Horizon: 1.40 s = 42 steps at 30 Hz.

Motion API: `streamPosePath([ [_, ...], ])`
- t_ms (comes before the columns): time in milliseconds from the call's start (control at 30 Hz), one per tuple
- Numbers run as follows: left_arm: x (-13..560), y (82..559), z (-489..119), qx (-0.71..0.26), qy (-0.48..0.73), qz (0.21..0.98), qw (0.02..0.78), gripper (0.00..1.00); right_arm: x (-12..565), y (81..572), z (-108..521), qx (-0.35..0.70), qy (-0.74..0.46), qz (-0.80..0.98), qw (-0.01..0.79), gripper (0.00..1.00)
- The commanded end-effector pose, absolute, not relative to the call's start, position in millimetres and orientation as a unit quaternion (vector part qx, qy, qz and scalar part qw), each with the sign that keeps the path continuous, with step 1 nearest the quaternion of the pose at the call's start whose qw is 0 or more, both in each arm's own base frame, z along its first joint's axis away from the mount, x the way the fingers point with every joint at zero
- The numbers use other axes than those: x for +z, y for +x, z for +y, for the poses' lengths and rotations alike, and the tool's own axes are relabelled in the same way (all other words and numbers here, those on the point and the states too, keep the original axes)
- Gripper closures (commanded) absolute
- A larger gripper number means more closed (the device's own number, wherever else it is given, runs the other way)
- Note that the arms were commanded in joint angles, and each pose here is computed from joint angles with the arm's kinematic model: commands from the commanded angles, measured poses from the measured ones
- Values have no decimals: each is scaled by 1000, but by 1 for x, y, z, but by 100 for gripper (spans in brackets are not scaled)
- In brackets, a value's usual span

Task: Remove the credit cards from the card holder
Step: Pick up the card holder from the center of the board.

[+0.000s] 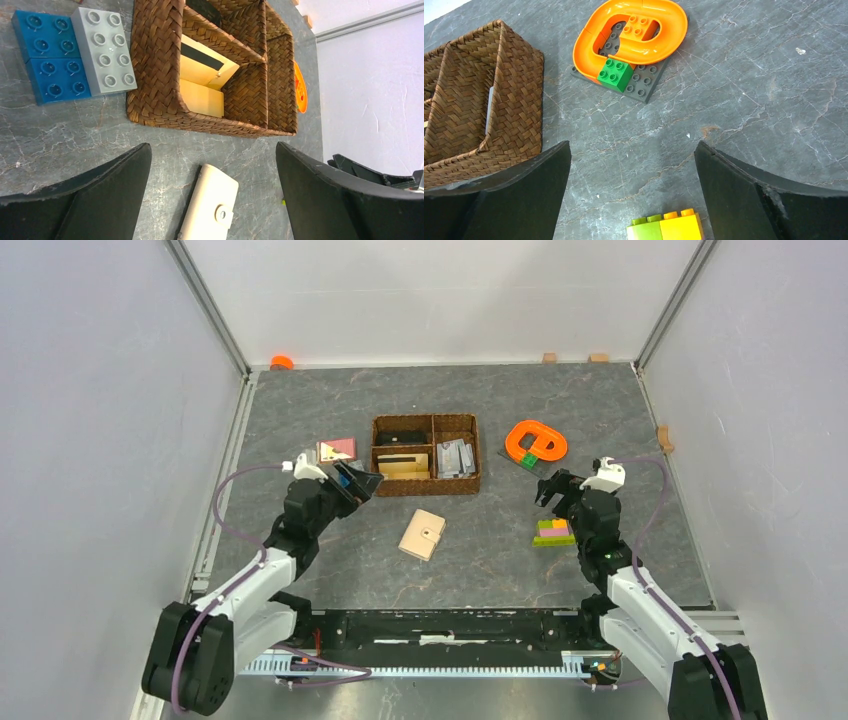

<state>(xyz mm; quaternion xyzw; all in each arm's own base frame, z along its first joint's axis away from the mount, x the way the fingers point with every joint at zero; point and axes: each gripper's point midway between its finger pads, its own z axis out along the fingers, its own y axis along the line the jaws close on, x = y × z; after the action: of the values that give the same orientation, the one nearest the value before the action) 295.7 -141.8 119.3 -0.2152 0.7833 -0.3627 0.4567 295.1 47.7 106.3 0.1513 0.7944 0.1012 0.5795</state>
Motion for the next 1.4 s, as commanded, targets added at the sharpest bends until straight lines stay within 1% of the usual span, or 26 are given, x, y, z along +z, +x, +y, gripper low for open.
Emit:
streamPosePath([
  [0, 142, 302, -145, -354, -177, 781, 484, 0, 124, 303, 44, 98, 166, 781, 594, 2],
  [100, 142, 301, -155, -340, -149, 793, 484, 0, 123, 304, 47, 103, 161, 786, 588, 2],
  [233, 137, 298, -170, -273, -93, 831, 476, 0, 119, 307, 52, 104, 151, 798, 574, 2],
  [333, 134, 295, -181, -243, -47, 848, 469, 1, 119, 308, 56, 108, 142, 804, 568, 2],
  [533, 99, 278, -211, -157, 64, 899, 405, 3, 119, 310, 66, 128, 123, 808, 561, 2],
  [600, 88, 269, -227, -127, 111, 909, 380, 5, 119, 310, 67, 129, 121, 810, 559, 2],
  [767, 68, 254, -258, -82, 191, 923, 323, 4, 118, 310, 70, 134, 115, 811, 558, 2],
  [933, 48, 242, -271, -85, 216, 937, 263, 0, 117, 311, 75, 142, 107, 815, 551, 2],
  [1100, 41, 241, -264, -60, 208, 944, 247, 0, 116, 312, 77, 147, 104, 817, 548, 2],
  [1367, 23, 235, -272, -63, 217, 952, 206, 0, 117, 312, 80, 153, 101, 816, 548, 2],
])
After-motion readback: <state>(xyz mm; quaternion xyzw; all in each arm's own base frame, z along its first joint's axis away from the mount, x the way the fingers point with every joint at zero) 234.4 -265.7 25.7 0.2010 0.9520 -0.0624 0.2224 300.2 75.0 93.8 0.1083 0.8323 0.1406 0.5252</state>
